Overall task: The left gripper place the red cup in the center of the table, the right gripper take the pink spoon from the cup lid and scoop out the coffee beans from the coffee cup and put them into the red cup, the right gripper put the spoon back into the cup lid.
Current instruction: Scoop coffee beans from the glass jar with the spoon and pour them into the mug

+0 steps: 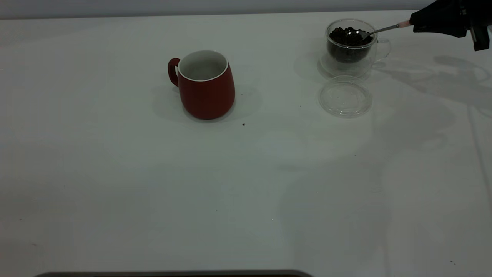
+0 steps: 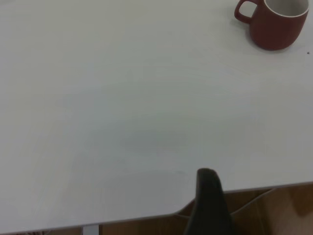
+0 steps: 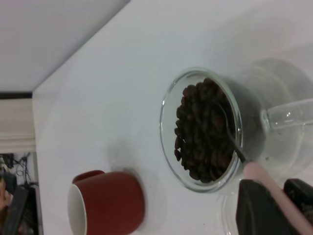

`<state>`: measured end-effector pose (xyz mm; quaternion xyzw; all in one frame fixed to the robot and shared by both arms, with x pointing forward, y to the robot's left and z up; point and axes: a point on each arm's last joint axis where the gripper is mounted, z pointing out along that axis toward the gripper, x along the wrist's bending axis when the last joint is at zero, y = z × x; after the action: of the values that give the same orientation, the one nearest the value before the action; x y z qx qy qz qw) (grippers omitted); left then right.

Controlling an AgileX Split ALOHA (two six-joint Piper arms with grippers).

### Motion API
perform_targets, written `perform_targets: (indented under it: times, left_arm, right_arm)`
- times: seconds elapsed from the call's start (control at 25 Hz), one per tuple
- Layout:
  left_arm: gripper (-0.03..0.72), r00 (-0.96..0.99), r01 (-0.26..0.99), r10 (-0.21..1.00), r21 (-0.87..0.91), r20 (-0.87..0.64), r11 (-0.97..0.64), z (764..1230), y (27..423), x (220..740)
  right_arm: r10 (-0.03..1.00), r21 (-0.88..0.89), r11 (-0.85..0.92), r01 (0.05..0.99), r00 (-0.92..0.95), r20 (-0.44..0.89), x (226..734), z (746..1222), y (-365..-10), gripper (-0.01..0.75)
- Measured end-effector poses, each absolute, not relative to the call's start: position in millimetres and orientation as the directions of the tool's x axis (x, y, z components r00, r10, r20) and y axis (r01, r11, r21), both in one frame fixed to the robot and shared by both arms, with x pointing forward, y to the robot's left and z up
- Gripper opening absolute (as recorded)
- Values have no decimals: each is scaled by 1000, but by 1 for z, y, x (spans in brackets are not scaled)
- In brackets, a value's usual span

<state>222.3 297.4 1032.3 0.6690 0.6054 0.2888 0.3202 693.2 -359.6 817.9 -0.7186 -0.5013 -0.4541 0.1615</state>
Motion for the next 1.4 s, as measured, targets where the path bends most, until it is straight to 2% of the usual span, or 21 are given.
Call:
perform_targets:
  times: [0.36, 0.64, 0.84, 1.16, 1.4]
  left_arm:
    - [587, 100, 625, 995, 778, -1, -62, 1032, 297, 222]
    - [587, 100, 625, 995, 778, -1, -62, 1032, 297, 222]
    - [587, 101, 625, 995, 778, -1, -63, 1032, 297, 222]
    - [587, 101, 625, 995, 778, -1, -63, 1032, 297, 222]
    - [587, 101, 625, 995, 778, -1, -63, 1032, 297, 222]
  right_arm:
    - [487, 103, -486, 868, 171, 857, 690, 817, -358, 100]
    - [324, -30, -513, 858, 226, 919, 685, 794, -355, 100]
    - [251, -25, -565, 825, 200, 947, 690, 799, -356, 100]
    - [250, -18, -562, 827, 191, 949, 692, 801, -354, 100]
    - [308, 51, -459, 887, 105, 946, 698, 828, -315, 100]
